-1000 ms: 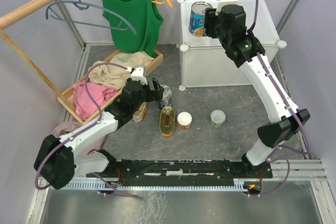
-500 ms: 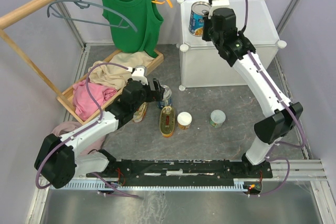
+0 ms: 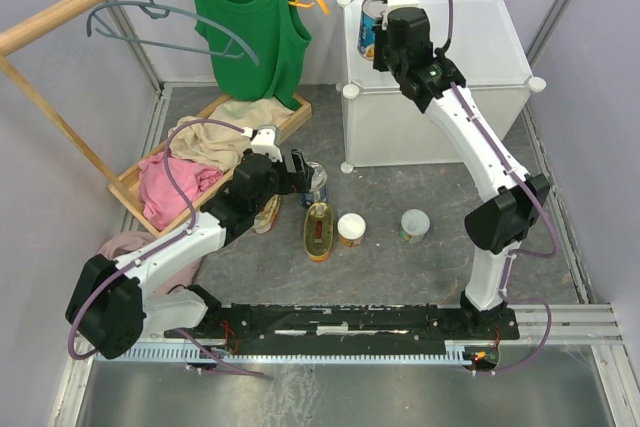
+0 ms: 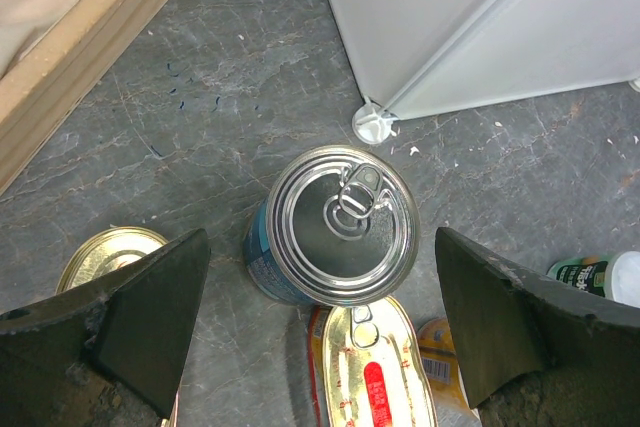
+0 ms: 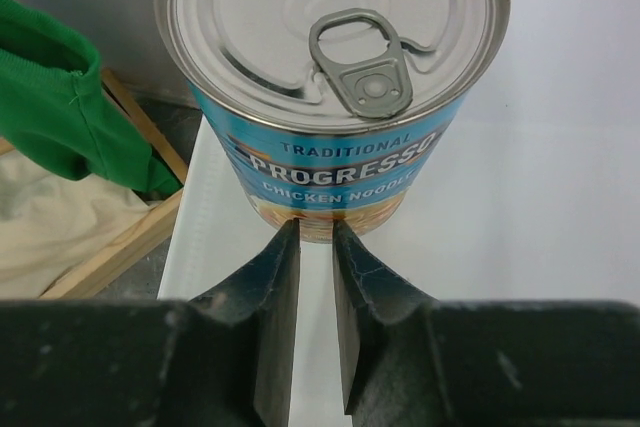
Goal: Place and organize the canned foods onto the counter
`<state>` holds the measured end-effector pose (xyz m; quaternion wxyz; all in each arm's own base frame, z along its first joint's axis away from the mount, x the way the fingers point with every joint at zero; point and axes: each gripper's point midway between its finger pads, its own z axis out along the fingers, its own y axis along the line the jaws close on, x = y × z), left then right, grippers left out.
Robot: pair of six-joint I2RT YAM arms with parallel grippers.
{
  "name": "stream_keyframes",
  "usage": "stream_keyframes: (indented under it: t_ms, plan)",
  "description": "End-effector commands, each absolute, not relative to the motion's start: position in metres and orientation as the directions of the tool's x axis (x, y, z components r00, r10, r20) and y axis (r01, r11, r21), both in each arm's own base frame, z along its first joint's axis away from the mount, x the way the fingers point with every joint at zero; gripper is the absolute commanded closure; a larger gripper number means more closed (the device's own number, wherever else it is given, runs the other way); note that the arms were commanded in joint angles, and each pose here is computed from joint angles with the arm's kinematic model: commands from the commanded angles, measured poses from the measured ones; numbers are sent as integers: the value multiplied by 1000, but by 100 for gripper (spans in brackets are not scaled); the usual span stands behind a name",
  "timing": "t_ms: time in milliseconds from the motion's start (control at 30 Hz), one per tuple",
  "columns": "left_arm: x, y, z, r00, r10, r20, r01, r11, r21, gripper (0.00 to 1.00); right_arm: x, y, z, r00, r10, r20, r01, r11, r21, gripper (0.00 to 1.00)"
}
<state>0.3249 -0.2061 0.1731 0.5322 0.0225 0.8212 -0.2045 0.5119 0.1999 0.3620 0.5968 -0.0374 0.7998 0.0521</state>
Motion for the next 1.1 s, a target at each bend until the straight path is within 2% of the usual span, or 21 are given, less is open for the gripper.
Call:
stream_keyframes:
  t_ms: [0,1067]
  plan:
    - [336,-210,195,-374,-239,-896,259,901,-348,1,525,200,389,-211,10,-977,-119,992,36,73]
    - [338,-219,194,-392,-246,-886,283,885,-371,1,542,177,385,-208,-1,-978,-69,998,14,70]
